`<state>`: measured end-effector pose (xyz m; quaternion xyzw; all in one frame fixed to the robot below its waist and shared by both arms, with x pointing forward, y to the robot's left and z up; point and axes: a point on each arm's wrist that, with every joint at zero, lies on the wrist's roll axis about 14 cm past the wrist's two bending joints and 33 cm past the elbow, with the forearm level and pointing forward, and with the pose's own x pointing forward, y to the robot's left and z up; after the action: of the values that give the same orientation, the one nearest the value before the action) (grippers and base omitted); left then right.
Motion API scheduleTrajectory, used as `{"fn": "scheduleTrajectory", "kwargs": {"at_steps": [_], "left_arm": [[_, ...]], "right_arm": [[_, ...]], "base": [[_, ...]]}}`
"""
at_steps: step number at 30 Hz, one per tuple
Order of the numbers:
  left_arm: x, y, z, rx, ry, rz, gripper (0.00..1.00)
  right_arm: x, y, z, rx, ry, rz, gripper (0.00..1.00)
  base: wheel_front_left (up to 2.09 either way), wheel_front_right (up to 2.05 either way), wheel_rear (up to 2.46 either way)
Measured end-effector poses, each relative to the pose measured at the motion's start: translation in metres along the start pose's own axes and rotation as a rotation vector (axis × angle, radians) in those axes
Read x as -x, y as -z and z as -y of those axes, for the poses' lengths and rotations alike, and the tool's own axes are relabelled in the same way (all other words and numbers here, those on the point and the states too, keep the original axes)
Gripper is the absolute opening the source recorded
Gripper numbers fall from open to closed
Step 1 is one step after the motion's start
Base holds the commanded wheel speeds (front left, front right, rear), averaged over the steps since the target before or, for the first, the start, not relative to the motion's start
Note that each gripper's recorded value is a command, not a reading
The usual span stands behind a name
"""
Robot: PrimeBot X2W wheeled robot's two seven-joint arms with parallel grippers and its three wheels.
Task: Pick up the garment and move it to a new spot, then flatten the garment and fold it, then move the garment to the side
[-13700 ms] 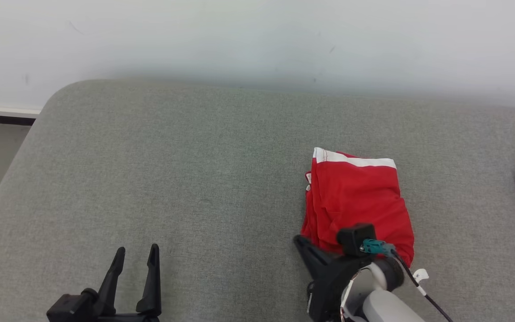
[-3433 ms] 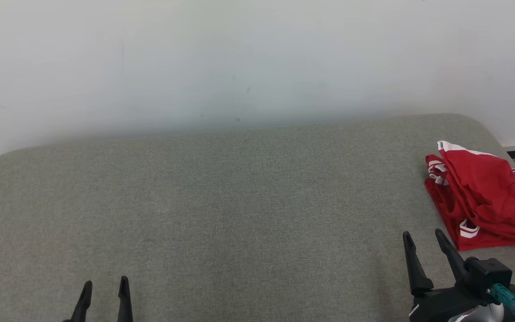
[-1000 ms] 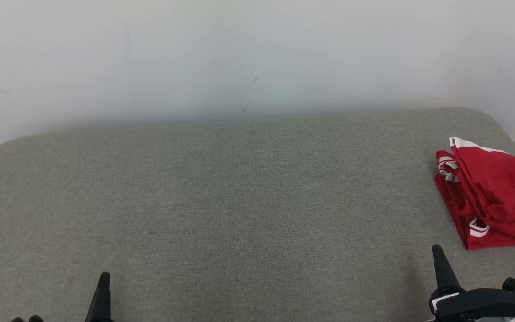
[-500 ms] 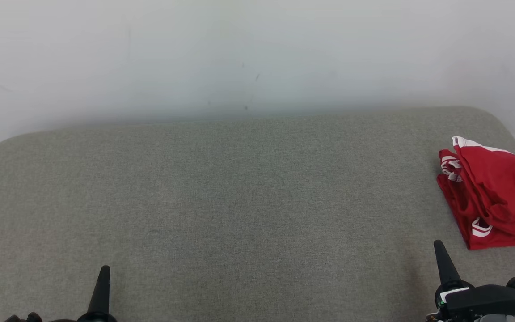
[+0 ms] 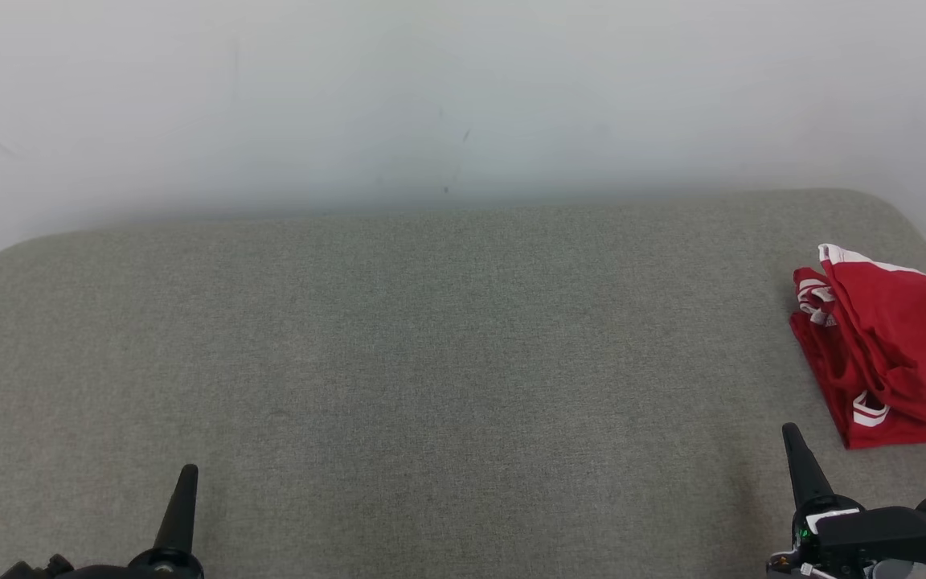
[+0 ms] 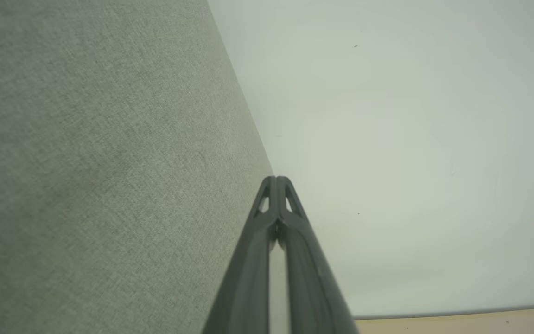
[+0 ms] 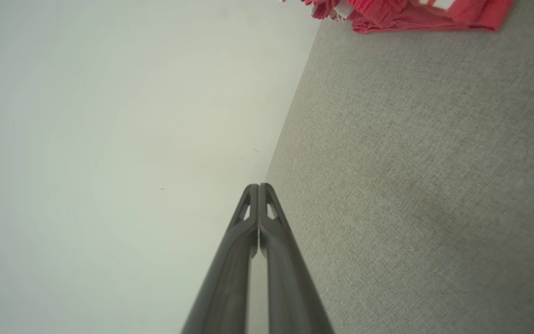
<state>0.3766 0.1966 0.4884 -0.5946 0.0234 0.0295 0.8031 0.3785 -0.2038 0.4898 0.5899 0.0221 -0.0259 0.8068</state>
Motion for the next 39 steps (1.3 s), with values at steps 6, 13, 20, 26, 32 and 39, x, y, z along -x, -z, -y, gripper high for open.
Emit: {"fn": "scheduleTrajectory", "kwargs": {"at_steps": [6,13,20,26,32,39], "left_arm": [[-0.002,-0.001,0.002,0.052,0.008,-0.002,0.0],[-0.004,-0.002,0.006,0.108,0.024,-0.002,0.0],[-0.005,-0.003,0.007,0.159,0.031,-0.008,0.0],[-0.008,-0.004,0.011,0.204,0.042,-0.009,0.0],[-0.008,-0.005,0.012,0.246,0.048,-0.012,0.0],[-0.009,-0.006,0.014,0.288,0.061,-0.012,0.0]], "right_arm": [[-0.002,0.0,-0.003,-0.053,-0.011,0.001,0.0],[-0.003,-0.001,-0.006,-0.109,-0.021,0.0,0.0],[-0.005,-0.001,-0.008,-0.16,-0.029,-0.002,0.0],[-0.006,-0.001,-0.011,-0.212,-0.04,-0.002,0.0],[-0.007,-0.001,-0.013,-0.255,-0.05,-0.005,0.0],[-0.008,-0.001,-0.015,-0.292,-0.057,-0.007,0.0]], "base": [[0.0,0.0,0.0],[0.0,0.0,0.0],[0.0,0.0,0.0],[0.0,0.0,0.0],[0.0,0.0,0.0],[0.0,0.0,0.0]]}}
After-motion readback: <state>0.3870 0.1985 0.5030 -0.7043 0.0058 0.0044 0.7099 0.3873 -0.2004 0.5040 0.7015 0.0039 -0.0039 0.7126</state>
